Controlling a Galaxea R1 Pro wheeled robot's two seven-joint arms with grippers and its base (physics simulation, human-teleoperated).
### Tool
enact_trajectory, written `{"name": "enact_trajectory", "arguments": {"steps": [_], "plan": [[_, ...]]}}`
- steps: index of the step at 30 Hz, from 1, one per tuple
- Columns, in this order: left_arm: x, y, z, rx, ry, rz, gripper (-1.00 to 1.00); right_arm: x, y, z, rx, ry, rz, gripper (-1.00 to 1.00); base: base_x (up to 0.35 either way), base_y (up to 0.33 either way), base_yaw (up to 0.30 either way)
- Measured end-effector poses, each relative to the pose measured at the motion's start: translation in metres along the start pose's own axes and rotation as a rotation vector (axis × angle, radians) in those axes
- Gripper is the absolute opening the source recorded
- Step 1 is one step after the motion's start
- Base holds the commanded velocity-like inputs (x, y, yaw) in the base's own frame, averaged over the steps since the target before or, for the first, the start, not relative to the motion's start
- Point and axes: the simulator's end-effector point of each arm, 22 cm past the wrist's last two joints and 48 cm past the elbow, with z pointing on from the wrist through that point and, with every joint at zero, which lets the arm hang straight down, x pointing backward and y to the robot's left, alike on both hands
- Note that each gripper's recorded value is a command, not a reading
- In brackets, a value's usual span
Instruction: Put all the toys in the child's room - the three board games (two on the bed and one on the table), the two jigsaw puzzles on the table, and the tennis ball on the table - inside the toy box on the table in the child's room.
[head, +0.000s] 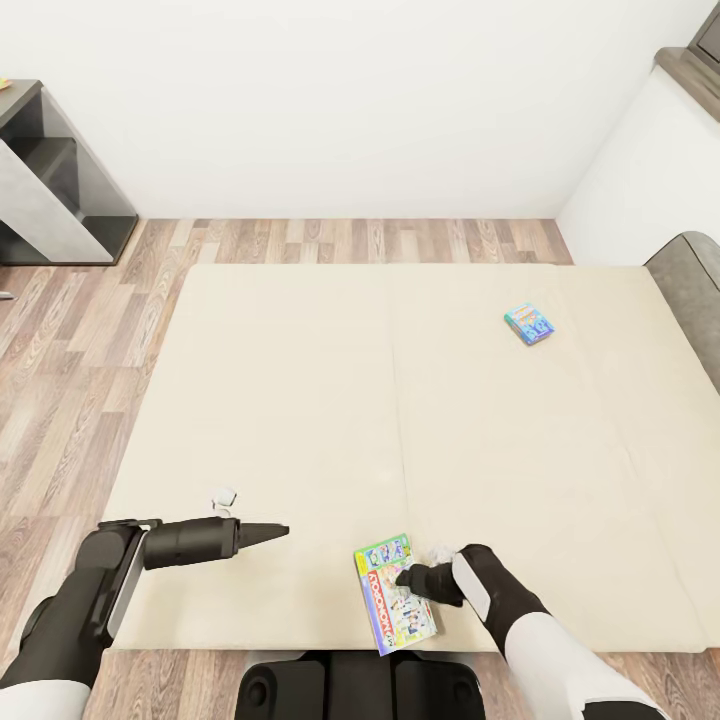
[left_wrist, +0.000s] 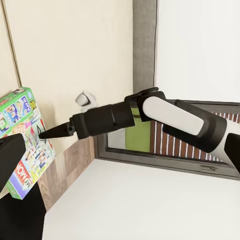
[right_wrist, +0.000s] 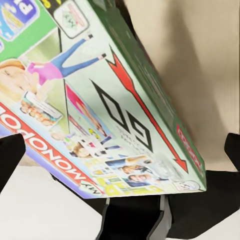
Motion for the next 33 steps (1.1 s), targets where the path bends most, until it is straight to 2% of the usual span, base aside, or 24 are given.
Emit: {"name": "enact_trajectory", "arguments": {"steps": [6, 24, 33], "plan": [[0.000, 0.000, 0.000, 0.000, 0.001, 0.000, 1.00, -0.007, 0.003, 0.000, -0.004, -0.034, -0.005, 1.00, 0.000, 0.000, 0.000], [0.000, 0.000, 0.000, 0.002, -0.001, 0.000, 1.00, -0.007, 0.006, 0.001, -0.007, -0.038, -0.010, 1.00, 0.000, 0.044, 0.000], [0.000, 0.000, 0.000, 0.001, -0.001, 0.000, 1.00, -0.005, 0.009, 0.002, 0.000, -0.032, -0.046, 1.00, 0.000, 0.059, 0.000]]}}
